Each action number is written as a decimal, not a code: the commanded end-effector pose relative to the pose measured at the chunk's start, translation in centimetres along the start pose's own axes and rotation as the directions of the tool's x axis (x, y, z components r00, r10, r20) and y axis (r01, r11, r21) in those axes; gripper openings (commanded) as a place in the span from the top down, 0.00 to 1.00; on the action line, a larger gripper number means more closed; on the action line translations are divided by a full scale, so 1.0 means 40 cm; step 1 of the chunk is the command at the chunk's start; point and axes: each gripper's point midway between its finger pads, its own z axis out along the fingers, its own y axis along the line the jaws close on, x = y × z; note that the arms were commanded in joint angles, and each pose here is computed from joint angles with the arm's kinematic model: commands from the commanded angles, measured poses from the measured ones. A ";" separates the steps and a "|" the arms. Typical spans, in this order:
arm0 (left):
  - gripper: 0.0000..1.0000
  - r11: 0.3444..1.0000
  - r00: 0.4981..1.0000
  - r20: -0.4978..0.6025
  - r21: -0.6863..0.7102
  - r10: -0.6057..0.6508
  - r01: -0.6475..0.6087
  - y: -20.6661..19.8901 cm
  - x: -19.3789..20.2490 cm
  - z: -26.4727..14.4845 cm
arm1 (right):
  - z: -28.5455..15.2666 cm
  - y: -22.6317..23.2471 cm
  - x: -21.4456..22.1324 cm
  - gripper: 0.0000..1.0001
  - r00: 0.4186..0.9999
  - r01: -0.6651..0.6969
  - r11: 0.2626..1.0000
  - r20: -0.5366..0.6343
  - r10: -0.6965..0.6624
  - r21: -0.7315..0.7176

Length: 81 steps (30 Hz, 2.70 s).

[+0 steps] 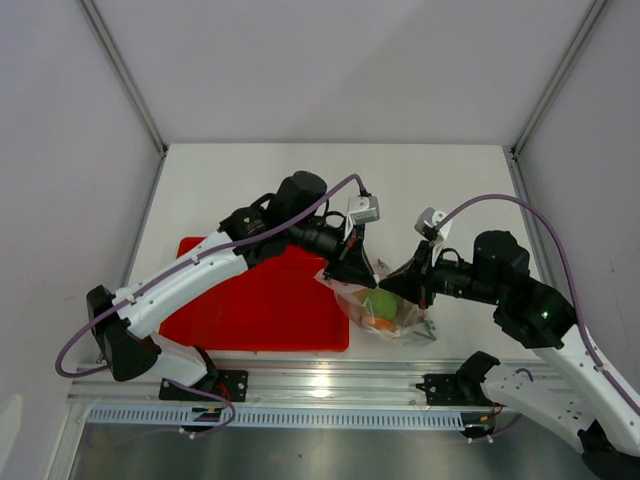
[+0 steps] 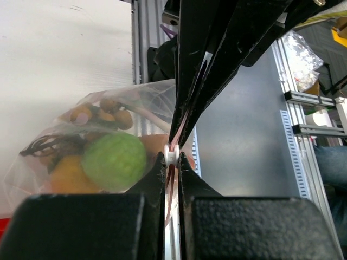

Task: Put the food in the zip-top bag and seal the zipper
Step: Zip the zipper food storage bag at the center of the board.

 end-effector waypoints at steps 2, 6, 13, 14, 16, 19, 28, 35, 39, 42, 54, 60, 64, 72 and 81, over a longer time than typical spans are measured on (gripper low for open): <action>0.99 1.000 0.999 0.036 -0.015 0.026 -0.026 -0.021 -0.021 -0.024 | -0.037 -0.066 -0.077 1.00 0.992 -0.015 0.980 0.129 -0.011 0.201; 0.99 0.998 1.000 0.028 -0.054 0.015 -0.013 -0.010 -0.012 -0.029 | -0.078 -0.127 -0.090 1.00 0.981 -0.076 0.930 0.192 0.005 0.360; 0.99 0.995 1.000 0.024 -0.099 0.004 -0.001 -0.001 -0.007 -0.038 | -0.160 -0.199 -0.107 1.00 0.958 -0.157 0.822 0.286 -0.007 0.547; 0.99 0.995 1.000 0.023 -0.103 0.003 0.000 0.001 -0.006 -0.039 | -0.169 -0.210 -0.102 1.00 0.958 -0.166 0.804 0.286 -0.005 0.571; 0.99 0.993 1.000 0.026 -0.117 0.005 -0.002 0.003 -0.007 -0.043 | -0.175 -0.219 -0.096 1.00 0.959 -0.172 0.788 0.284 -0.004 0.592; 0.99 0.990 1.000 0.024 -0.143 0.001 0.003 0.009 -0.004 -0.049 | -0.193 -0.233 -0.091 1.00 0.956 -0.192 0.758 0.295 0.000 0.624; 0.99 0.977 1.000 0.002 -0.212 -0.014 0.014 0.024 0.025 -0.069 | -0.276 -0.286 -0.079 1.00 0.949 -0.246 0.607 0.315 -0.008 0.756; 0.99 0.965 1.000 -0.005 -0.261 -0.022 0.020 0.037 0.043 -0.087 | -0.324 -0.314 -0.058 1.00 0.947 -0.269 0.508 0.320 -0.014 0.818; 1.00 0.963 1.000 -0.004 -0.270 -0.023 0.021 0.041 0.048 -0.092 | -0.342 -0.316 -0.055 1.00 0.949 -0.270 0.484 0.316 -0.015 0.832; 0.99 0.961 1.000 -0.005 -0.276 -0.026 0.024 0.045 0.051 -0.093 | -0.358 -0.314 -0.054 1.00 0.945 -0.281 0.470 0.327 -0.017 0.837; 1.00 0.956 0.999 -0.011 -0.289 -0.046 0.041 0.062 0.074 -0.090 | -0.372 -0.307 -0.028 1.00 0.944 -0.298 0.461 0.328 0.015 0.836; 0.87 0.955 0.999 0.010 -0.294 -0.049 0.050 0.069 0.065 -0.085 | -0.335 -0.311 -0.008 1.00 0.945 -0.308 0.486 0.324 0.053 0.818; 0.42 0.906 0.994 0.091 -0.415 -0.054 0.087 0.115 0.030 -0.106 | -0.297 -0.325 -0.006 1.00 0.948 -0.305 0.491 0.312 0.071 0.816; 0.00 0.686 0.948 0.314 -0.702 0.058 0.191 0.160 -0.045 -0.279 | -0.229 -0.414 -0.036 1.00 0.961 -0.275 0.408 0.260 0.093 0.871; 0.01 0.669 0.844 0.486 -0.708 0.228 0.227 0.050 -0.076 -0.413 | -0.269 -0.590 -0.025 1.00 0.919 -0.388 0.270 0.345 0.193 0.881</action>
